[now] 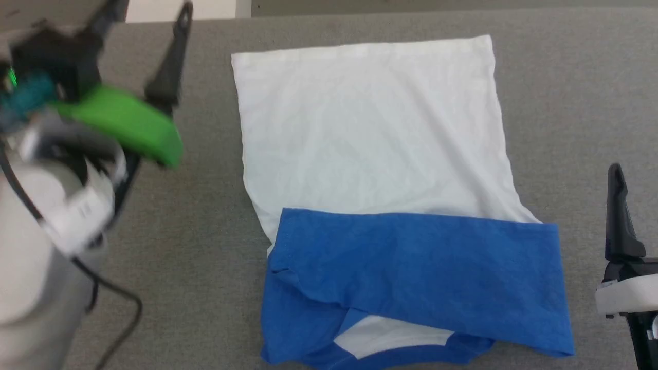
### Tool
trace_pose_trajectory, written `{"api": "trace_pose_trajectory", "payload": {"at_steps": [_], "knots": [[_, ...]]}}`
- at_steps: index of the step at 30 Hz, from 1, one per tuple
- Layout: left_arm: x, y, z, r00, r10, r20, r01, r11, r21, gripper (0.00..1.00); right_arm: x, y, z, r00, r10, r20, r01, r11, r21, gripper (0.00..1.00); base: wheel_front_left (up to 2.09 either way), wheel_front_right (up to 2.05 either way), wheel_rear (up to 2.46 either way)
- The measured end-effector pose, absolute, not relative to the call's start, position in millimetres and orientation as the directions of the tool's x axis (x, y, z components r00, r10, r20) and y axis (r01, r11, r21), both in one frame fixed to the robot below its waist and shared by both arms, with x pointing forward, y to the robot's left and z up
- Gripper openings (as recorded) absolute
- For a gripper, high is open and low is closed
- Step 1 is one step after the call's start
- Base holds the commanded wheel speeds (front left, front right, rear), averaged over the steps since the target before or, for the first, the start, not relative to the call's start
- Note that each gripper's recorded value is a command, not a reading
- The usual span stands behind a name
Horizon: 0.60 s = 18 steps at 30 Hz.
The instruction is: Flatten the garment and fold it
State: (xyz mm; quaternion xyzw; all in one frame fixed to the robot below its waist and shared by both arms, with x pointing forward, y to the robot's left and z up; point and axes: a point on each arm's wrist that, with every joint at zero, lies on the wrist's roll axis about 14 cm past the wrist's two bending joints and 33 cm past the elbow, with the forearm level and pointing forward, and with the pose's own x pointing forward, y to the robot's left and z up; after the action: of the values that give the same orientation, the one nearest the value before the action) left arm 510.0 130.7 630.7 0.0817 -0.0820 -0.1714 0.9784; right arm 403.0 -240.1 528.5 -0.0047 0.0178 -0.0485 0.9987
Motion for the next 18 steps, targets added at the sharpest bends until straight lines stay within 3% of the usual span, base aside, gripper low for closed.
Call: {"api": "trace_pose_trajectory", "payload": {"at_steps": [5,9,18], "knots": [[575.8,139.8,620.4,0.940,-0.340,-0.012,0.334,0.915,0.225,1.00,425.7,-232.4,510.7,0.995,-0.074,-0.065,0.073,0.997,-0.012,1.00,0.00,0.00,0.00],[612.9,138.9,576.2,0.926,-0.335,-0.175,0.368,0.904,0.217,1.00,440.2,-228.4,490.4,0.993,-0.062,-0.104,0.061,0.998,-0.013,1.00,0.00,0.00,0.00],[640.9,134.6,458.8,0.817,-0.299,-0.493,0.416,0.898,0.146,1.00,446.0,-235.7,447.5,0.974,-0.083,-0.210,0.077,0.996,-0.037,1.00,0.00,0.00,0.00]]}}
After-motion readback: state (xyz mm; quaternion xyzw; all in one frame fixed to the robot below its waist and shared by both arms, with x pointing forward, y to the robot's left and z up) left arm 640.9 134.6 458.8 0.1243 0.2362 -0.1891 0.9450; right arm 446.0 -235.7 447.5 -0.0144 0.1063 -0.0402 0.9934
